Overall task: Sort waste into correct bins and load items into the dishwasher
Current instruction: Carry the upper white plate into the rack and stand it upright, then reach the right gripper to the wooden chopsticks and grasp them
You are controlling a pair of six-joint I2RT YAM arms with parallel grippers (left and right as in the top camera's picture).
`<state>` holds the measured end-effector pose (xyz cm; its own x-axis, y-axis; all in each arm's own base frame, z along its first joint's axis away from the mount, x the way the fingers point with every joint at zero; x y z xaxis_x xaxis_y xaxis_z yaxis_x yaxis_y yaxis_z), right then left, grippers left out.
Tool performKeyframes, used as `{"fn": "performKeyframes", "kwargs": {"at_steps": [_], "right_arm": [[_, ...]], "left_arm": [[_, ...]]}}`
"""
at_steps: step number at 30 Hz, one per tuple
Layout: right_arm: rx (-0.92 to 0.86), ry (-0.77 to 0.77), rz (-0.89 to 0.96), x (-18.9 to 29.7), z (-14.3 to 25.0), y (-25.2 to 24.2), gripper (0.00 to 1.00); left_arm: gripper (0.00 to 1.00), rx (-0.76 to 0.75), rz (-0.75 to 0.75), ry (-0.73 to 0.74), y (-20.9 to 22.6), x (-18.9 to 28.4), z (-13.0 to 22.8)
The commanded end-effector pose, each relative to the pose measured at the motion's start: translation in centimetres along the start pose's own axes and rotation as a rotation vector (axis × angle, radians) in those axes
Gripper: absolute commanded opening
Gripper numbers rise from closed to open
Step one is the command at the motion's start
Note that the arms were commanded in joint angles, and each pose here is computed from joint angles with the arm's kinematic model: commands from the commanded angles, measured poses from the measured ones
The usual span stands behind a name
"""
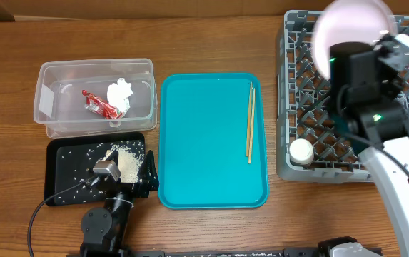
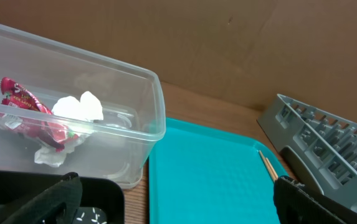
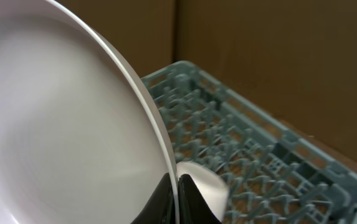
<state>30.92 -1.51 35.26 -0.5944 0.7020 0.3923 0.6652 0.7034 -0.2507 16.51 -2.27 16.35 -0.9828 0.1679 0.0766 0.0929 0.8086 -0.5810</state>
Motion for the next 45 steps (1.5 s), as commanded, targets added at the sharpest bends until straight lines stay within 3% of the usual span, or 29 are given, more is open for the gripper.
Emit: {"fn": "performKeyframes", "kwargs": {"at_steps": [1, 17, 23, 24, 25, 27, 29, 30, 33, 36, 39, 42, 45], "right_arm": [[0.0, -0.005, 0.15, -2.3, -0.4, -1.4, 0.04], [0.403, 0.016, 0.257, -11.6, 1.8, 5.4, 0.04], [0.471, 0.046, 0.196, -12.5, 3.7, 7.8, 0.04], [0.481, 0.047, 0.19, -12.3, 3.9, 8.1, 0.08], [0.491, 0.047, 0.182, -12.1, 4.0, 8.4, 0.18], [0.504, 0.046, 0.174, -11.7, 4.1, 8.8, 0.49], [0.515, 0.041, 0.162, -11.2, 4.2, 9.2, 0.73], [0.524, 0.039, 0.153, -10.8, 4.2, 9.4, 0.8], [0.541, 0.022, 0.111, -8.9, 4.2, 10.3, 0.86], [0.569, 0.006, -0.047, -6.0, 4.3, 11.9, 0.86], [0.605, 0.03, -0.369, -1.5, 5.2, 14.2, 0.83], [0.633, 0.139, -0.745, 3.3, 7.4, 16.2, 0.77], [0.698, 0.276, -1.026, 6.7, 10.3, 17.4, 0.66]], "left_arm": [[1.0, 0.009, 0.003, -0.005, 0.0, 0.0, 0.0], [1.0, 0.009, 0.003, -0.005, 0.0, 0.0, 0.0], [1.0, 0.009, 0.003, -0.005, 0.0, 0.0, 0.0], [1.0, 0.009, 0.004, -0.005, 0.0, 0.0, 0.0], [1.0, 0.009, 0.003, -0.005, 0.0, 0.0, 0.0], [1.0, 0.009, 0.003, -0.005, 0.0, 0.0, 0.0], [1.0, 0.009, 0.004, -0.005, 0.0, 0.0, 0.0], [1.0, 0.009, 0.004, -0.005, 0.0, 0.0, 0.0], [1.0, 0.009, 0.003, -0.005, 0.0, 0.0, 0.0], [1.0, 0.009, 0.003, -0.005, 0.0, 0.0, 0.0], [1.0, 0.009, 0.003, -0.005, 0.0, 0.0, 0.0], [1.0, 0.009, 0.003, -0.005, 0.0, 0.0, 0.0], [1.0, 0.009, 0.003, -0.005, 0.0, 0.0, 0.0]]}}
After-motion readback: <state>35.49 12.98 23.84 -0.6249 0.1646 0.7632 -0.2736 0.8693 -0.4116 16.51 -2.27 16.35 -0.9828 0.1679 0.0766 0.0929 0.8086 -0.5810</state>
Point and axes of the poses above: each gripper's point midway between its finger pads, its own x axis back along the fingers, its own y axis along the line the jaws close on, z = x × y, the point moved 8 cm from there along x, back along the fingers, and after that the axes turned 13 degrees about x, right-handed, at the moved point
